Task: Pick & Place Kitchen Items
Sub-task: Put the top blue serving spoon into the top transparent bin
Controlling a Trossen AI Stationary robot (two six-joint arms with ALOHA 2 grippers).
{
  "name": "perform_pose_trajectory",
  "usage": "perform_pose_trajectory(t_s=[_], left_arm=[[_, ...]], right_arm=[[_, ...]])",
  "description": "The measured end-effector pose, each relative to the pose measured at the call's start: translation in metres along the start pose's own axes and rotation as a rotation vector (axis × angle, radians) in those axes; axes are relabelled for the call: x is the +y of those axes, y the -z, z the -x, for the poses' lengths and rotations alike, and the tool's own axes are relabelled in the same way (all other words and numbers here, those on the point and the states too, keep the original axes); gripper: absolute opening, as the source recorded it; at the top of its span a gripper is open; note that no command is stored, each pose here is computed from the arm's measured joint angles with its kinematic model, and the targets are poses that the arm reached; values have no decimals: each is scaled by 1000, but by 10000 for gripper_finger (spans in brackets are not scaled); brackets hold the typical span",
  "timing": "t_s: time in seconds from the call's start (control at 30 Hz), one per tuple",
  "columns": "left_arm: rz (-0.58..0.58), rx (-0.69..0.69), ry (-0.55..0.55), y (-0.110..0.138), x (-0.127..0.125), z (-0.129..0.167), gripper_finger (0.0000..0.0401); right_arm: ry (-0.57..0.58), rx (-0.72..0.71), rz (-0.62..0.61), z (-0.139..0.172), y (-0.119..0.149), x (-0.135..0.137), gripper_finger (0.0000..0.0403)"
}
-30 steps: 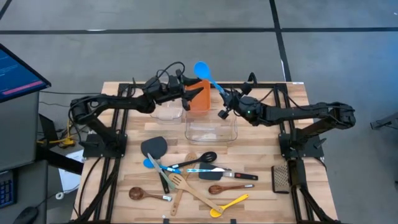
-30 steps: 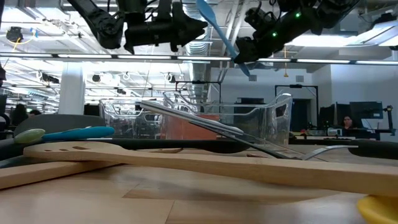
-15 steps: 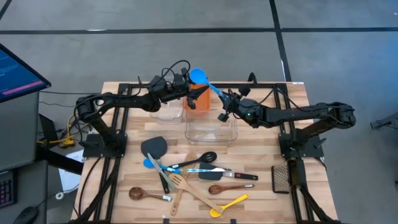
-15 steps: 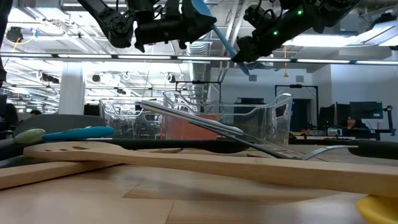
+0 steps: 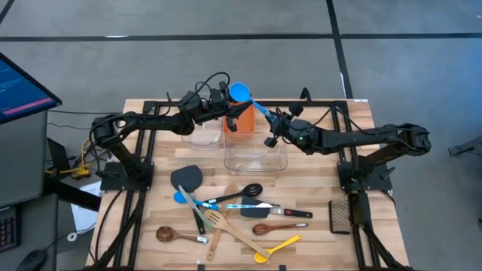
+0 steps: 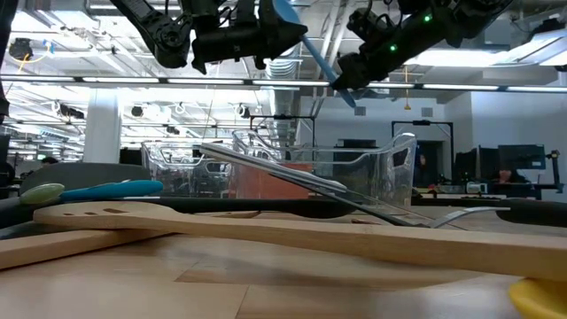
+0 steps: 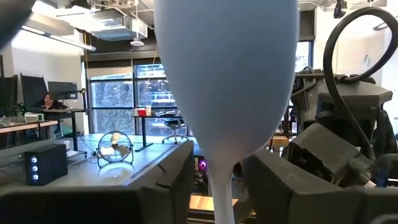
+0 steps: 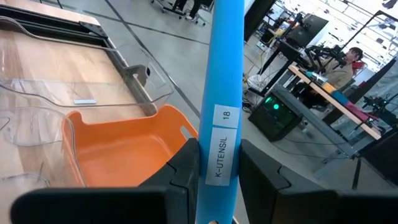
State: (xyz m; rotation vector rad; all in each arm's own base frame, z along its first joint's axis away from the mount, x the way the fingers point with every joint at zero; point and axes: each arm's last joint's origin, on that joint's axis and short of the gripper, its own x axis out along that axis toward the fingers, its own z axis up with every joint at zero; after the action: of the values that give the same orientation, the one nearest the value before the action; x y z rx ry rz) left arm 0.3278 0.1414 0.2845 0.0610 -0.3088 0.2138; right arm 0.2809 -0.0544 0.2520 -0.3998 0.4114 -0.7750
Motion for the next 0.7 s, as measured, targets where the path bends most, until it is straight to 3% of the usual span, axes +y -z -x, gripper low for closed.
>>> perform_pose_trajectory(t_s=[0.3, 0.43, 0.7], left_arm=[[-7, 4, 22, 0, -2, 0, 21], [-38, 1, 43, 0, -2, 0, 15], [-62, 1, 36, 0, 1, 1, 12]], right_arm=[[0, 13, 11, 0, 1, 0, 67], [-10, 15, 16, 0, 2, 1, 2], [0, 24, 24, 3, 2, 2, 18]])
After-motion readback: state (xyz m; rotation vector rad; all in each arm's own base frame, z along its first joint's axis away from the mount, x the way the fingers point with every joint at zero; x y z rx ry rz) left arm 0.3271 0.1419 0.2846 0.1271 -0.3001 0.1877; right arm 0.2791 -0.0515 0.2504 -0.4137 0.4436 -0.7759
